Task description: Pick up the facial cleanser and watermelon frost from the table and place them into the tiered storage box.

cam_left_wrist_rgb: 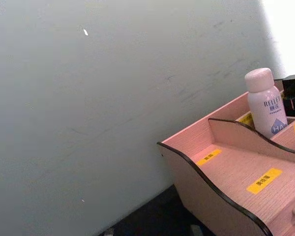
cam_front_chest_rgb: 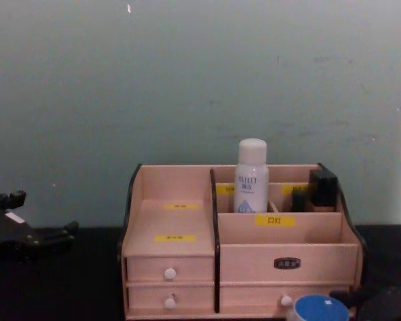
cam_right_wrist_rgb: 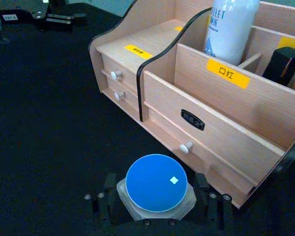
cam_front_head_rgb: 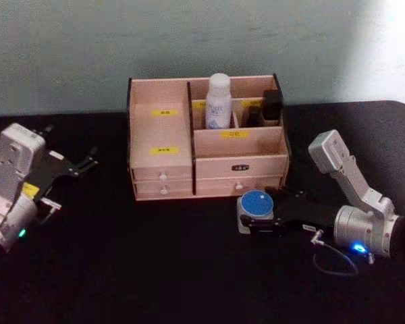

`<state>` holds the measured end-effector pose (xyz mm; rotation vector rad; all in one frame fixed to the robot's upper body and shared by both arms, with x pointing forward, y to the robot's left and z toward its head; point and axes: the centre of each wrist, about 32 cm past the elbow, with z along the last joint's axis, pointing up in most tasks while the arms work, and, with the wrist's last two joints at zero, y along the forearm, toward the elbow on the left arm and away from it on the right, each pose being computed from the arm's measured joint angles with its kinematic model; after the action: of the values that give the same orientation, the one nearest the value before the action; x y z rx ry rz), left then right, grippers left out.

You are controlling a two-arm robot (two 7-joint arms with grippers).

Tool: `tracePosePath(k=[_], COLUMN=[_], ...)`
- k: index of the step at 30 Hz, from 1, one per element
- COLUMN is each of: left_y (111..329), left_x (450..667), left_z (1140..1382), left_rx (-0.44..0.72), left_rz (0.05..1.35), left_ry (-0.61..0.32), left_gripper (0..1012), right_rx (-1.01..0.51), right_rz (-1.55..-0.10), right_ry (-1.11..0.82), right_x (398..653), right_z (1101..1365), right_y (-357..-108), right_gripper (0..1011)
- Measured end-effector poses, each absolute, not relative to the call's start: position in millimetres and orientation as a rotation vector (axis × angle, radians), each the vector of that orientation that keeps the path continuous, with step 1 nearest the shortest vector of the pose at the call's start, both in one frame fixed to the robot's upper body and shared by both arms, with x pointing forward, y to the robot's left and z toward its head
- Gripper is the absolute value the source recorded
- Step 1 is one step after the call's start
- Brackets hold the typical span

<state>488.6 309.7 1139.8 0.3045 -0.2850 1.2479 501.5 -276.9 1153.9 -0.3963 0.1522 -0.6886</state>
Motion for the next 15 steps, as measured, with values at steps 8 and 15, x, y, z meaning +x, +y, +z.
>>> tracePosePath(k=[8,15], left_y=[309.7,309.7], left_x=[488.6,488.6], left_z=[1139.8,1139.8], left_rx=[0.304,0.304], left_rz=[1.248,1.248], left_ry=[-0.285,-0.285], left_gripper=[1001,1001], right_rx=[-0.396,-0.396], right_rz=[-0.689,-0.689], right_ry=[0.152,0.152], right_x=[501.4,501.2], right_z=[1154.2,1154.3], right_y=[-277.1,-277.2], right_gripper=[1003,922])
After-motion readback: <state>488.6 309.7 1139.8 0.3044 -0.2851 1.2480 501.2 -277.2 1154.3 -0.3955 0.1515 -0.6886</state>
